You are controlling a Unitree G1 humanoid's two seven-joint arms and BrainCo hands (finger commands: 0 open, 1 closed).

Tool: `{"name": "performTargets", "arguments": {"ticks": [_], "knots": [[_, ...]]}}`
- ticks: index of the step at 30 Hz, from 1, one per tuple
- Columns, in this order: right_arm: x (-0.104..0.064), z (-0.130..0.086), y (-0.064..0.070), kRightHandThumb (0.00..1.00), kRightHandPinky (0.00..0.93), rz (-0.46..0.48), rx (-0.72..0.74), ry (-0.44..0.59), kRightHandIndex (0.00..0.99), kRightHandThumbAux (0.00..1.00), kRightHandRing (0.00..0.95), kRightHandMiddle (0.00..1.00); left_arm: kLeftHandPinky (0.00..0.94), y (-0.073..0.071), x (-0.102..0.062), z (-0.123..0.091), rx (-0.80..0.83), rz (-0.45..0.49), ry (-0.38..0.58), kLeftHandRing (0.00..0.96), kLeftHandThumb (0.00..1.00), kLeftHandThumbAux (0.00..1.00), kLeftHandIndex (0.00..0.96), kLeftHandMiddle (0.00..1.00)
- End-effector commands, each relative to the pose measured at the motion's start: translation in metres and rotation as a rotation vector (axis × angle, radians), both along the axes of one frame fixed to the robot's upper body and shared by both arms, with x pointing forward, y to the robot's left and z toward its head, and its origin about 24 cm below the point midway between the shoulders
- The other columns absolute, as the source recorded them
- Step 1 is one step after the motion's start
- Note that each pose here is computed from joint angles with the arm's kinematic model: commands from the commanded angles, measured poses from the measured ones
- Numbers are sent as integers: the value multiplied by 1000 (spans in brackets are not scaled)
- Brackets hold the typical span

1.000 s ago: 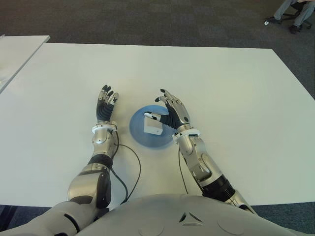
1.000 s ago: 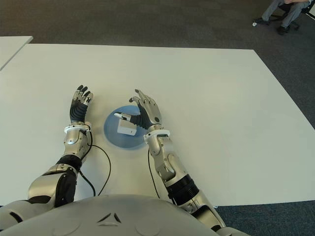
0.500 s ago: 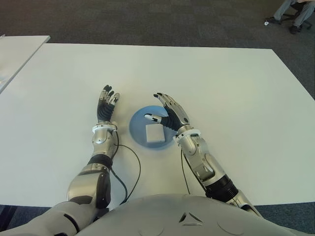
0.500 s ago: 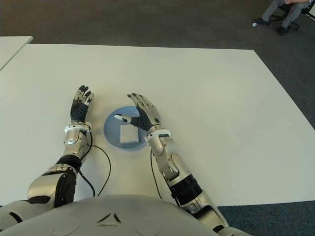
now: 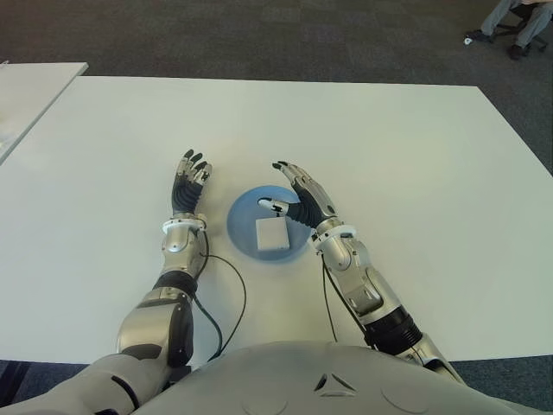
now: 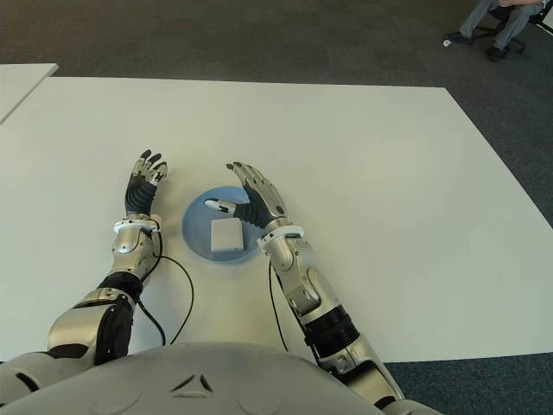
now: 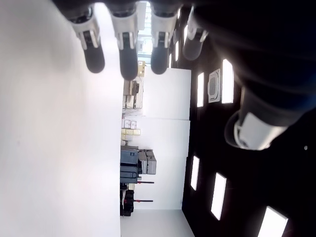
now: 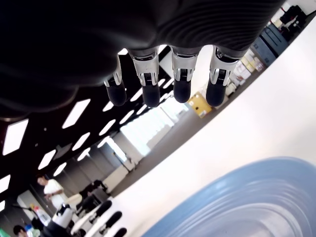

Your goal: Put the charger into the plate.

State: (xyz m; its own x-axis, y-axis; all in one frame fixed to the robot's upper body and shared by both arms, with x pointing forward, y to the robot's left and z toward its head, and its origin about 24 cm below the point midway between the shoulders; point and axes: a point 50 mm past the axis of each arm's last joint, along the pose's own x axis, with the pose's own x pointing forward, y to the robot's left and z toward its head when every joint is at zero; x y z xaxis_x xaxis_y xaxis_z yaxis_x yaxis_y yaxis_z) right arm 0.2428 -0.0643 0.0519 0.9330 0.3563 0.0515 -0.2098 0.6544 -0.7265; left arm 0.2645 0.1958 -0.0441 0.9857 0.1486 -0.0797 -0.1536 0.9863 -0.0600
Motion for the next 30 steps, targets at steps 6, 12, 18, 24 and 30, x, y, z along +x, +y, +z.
{"name": "performTargets", "arguments": {"ticks": [6,12,18,24,30], "knots": [[15,0,-19,127,0,-73,120,-30,0,232,0,0,198,-8,-34,-38,-32,-8,208,175,3,598,111,172],[28,-2,-33,97,0,-118,287,-31,0,311,0,0,210,-10,-33,-37,-33,-64,193,183,24,595,126,185],[33,-4,-39,88,0,-174,429,-48,0,402,0,0,234,-11,-33,-35,-18,-110,175,202,47,592,133,200],[36,-5,-44,53,0,-220,555,-54,0,505,0,0,235,-11,-34,-33,3,-127,155,210,64,589,131,206],[37,-12,-44,11,0,-245,650,-43,0,667,0,0,240,-10,-36,-33,19,-128,147,216,73,584,134,213]]}}
